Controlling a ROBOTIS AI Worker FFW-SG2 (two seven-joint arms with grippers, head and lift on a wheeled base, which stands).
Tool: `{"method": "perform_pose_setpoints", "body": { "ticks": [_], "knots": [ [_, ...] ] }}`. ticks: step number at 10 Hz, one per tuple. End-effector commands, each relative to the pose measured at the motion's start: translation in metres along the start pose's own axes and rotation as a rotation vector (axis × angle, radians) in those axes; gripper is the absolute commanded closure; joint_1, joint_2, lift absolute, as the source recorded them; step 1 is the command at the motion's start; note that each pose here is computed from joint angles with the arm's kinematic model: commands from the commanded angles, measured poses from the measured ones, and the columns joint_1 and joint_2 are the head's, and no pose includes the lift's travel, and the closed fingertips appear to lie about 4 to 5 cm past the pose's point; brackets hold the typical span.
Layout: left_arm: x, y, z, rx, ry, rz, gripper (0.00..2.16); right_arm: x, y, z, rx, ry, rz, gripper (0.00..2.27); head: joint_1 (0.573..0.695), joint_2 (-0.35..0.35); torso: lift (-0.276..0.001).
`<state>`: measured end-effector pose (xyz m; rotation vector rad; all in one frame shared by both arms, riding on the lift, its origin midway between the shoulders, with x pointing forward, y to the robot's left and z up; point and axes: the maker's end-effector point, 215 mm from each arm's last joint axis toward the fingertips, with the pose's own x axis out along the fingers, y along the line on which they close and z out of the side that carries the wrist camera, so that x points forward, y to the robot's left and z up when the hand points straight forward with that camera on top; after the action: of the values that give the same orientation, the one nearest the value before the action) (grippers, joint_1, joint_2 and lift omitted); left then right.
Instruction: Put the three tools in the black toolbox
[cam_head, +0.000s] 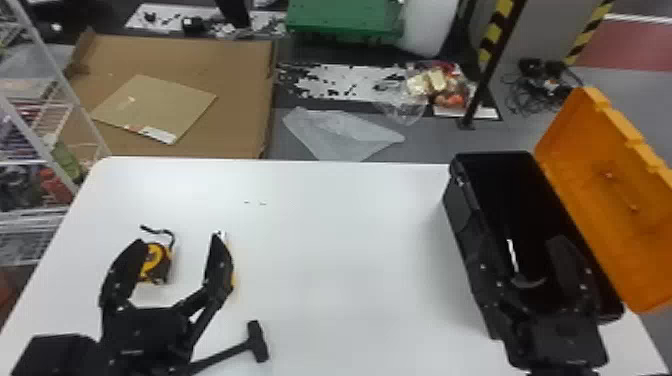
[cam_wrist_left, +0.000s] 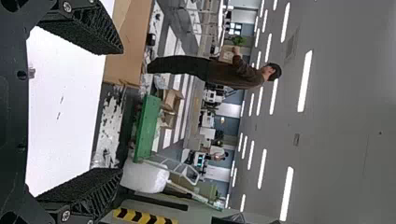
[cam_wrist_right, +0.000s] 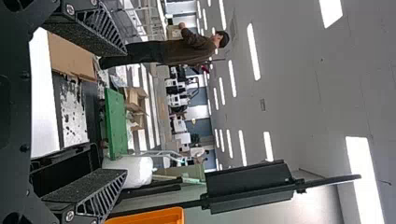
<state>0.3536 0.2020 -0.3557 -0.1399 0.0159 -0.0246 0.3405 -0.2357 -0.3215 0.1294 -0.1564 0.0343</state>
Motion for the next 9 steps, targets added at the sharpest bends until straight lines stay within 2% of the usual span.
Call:
{"method": "perform_pose_setpoints", "body": {
  "ticks": [1,9],
  "knots": [
    [-0.0001,0.0005,-0.0008,0.000,0.002,0.002,0.10,0.0006,0.0000,-0.0005,0.000,0.002,0.000,0.11,0.695,-0.057,-0.055],
    [0.0011,-0.0001,0.0020,-0.001,-0.006,0.000,0.10,0.0013,-0.0016,0.0009,0.003,-0.003,-0.002,0.11,0.695,-0.058,-0.055]
  ]
}}
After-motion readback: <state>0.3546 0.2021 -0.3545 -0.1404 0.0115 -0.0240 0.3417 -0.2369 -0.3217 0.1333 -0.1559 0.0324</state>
